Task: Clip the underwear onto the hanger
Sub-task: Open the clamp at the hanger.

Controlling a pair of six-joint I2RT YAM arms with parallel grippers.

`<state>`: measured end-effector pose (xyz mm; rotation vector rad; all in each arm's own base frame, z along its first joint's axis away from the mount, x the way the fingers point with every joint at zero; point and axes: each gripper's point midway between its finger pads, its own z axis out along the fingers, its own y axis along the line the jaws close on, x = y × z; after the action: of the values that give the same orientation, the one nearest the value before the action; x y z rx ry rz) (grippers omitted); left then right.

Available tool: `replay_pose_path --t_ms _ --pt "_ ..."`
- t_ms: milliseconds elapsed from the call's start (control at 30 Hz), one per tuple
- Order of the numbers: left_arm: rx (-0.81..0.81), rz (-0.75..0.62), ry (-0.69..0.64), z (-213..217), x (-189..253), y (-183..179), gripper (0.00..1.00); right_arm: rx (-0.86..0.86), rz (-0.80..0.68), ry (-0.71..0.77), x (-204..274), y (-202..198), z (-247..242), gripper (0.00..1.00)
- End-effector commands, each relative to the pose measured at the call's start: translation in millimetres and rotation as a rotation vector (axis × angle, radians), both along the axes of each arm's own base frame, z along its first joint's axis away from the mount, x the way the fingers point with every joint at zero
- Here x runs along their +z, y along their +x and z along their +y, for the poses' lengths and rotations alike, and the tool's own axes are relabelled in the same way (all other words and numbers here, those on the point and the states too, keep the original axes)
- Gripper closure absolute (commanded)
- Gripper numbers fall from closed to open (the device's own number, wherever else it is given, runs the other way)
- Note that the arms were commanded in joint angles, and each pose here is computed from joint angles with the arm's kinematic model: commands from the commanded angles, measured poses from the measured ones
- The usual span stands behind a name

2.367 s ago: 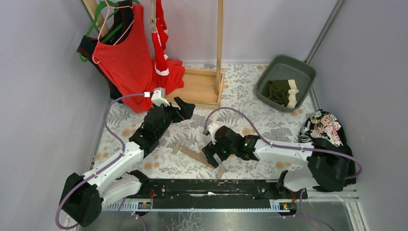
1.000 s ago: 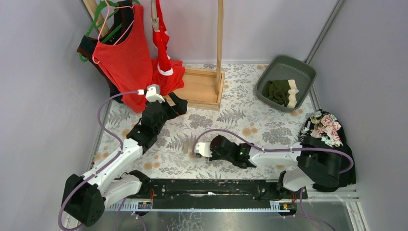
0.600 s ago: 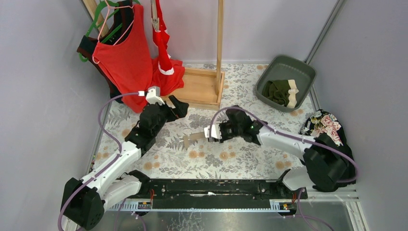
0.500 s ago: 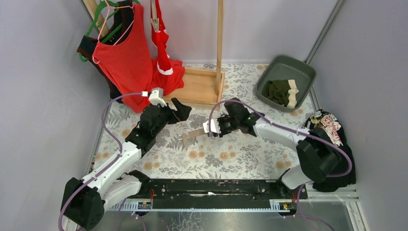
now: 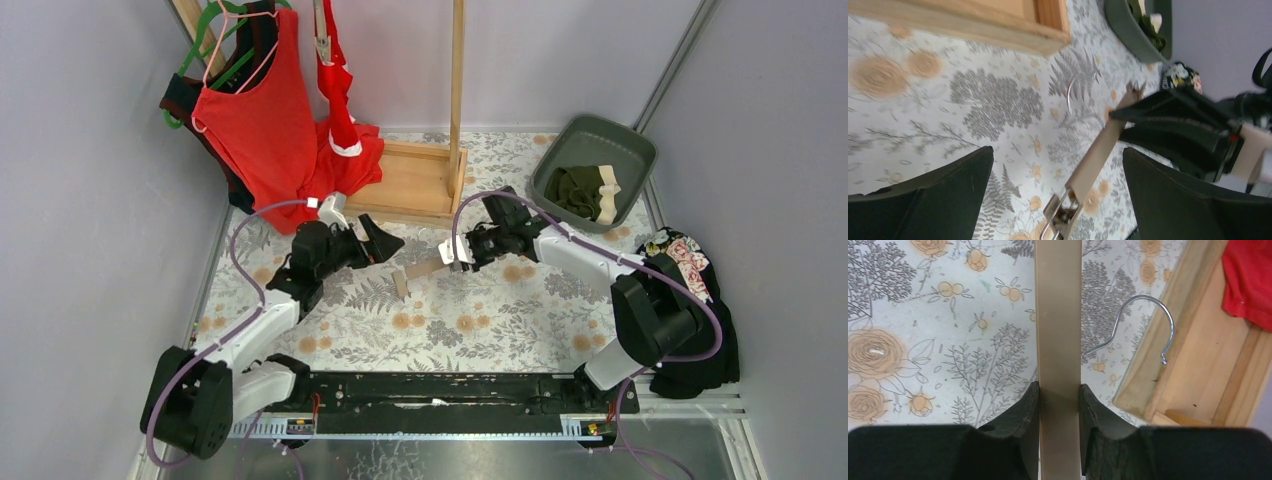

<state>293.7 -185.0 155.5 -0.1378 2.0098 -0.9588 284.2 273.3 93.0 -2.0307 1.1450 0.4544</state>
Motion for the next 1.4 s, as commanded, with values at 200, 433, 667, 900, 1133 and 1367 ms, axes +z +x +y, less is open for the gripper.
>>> replay_pose_path --t_ms 200,433,667,900,1133,1367 --pt "-0.262 -0.041 -0.165 -38 10 -23 0.02 0.057 -0.068 0.099 38 27 4 1.00" --pt "-0.308 -0.051 -0.192 -44 13 -28 0.07 0.056 -0.067 0.113 42 34 0 1.00" --pt "-0.339 -0.024 -0.201 -49 5 -27 0.09 0.061 -0.067 0.120 43 34 0 1.00" --pt "-0.355 -0.013 -0.201 -53 -1 -28 0.20 0.064 -0.066 0.112 41 37 0 1.00" --pt "-0.375 -0.006 -0.201 -55 -3 -31 0.52 0.058 -0.068 0.100 39 39 -1 1.00" --pt "-0.404 0.009 -0.196 -59 -8 -34 0.61 0.052 -0.070 0.098 39 42 -3 1.00"
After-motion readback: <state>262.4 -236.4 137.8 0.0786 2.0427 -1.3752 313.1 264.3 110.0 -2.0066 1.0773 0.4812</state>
